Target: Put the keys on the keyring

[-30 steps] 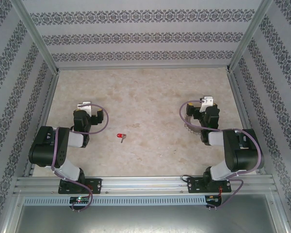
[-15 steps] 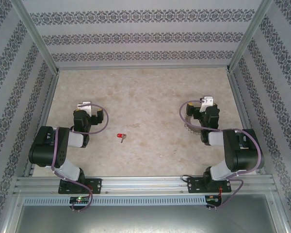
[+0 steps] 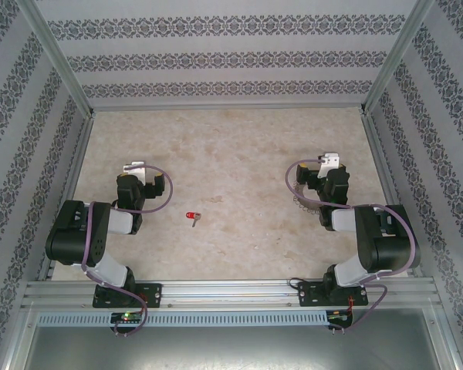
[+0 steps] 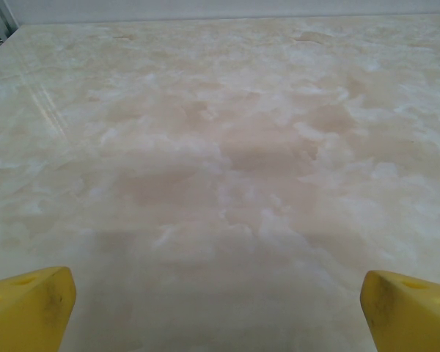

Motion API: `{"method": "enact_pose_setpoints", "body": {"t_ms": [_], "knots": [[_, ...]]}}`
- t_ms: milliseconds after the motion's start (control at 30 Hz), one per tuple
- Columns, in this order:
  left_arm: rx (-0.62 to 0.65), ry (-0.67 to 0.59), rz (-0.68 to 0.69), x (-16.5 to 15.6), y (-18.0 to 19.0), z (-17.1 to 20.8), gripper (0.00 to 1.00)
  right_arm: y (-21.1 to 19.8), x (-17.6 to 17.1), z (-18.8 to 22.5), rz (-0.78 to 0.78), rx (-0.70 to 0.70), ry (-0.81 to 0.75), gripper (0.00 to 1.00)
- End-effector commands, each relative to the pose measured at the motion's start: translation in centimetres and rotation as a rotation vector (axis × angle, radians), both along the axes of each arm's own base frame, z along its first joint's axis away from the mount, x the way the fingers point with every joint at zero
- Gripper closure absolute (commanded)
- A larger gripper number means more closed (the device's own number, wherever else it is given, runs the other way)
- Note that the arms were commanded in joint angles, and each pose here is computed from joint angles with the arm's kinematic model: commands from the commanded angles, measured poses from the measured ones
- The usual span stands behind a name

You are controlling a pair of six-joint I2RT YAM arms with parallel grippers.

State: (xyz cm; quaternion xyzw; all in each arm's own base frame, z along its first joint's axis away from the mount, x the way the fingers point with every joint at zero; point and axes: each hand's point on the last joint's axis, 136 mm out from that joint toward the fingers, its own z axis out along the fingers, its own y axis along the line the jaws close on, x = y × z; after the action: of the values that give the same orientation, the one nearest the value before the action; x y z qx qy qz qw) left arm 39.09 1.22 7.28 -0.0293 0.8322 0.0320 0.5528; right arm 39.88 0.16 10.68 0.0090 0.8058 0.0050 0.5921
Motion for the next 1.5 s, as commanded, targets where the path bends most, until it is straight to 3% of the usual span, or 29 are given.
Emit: {"method": "enact_pose_setpoints", "body": {"t_ms": [0,1467], "knots": [[0.011,-0.048,-0.011,0.91,0.10,1.45,0.00,0.03,0.03,-0.07,-0.004,0.011,-0.008,0.02],[0.005,-0.045,-0.019,0.92,-0.01,1.42,0.00,-0.40,-0.13,0.03,-0.035,0.003,-0.016,0.02]]}}
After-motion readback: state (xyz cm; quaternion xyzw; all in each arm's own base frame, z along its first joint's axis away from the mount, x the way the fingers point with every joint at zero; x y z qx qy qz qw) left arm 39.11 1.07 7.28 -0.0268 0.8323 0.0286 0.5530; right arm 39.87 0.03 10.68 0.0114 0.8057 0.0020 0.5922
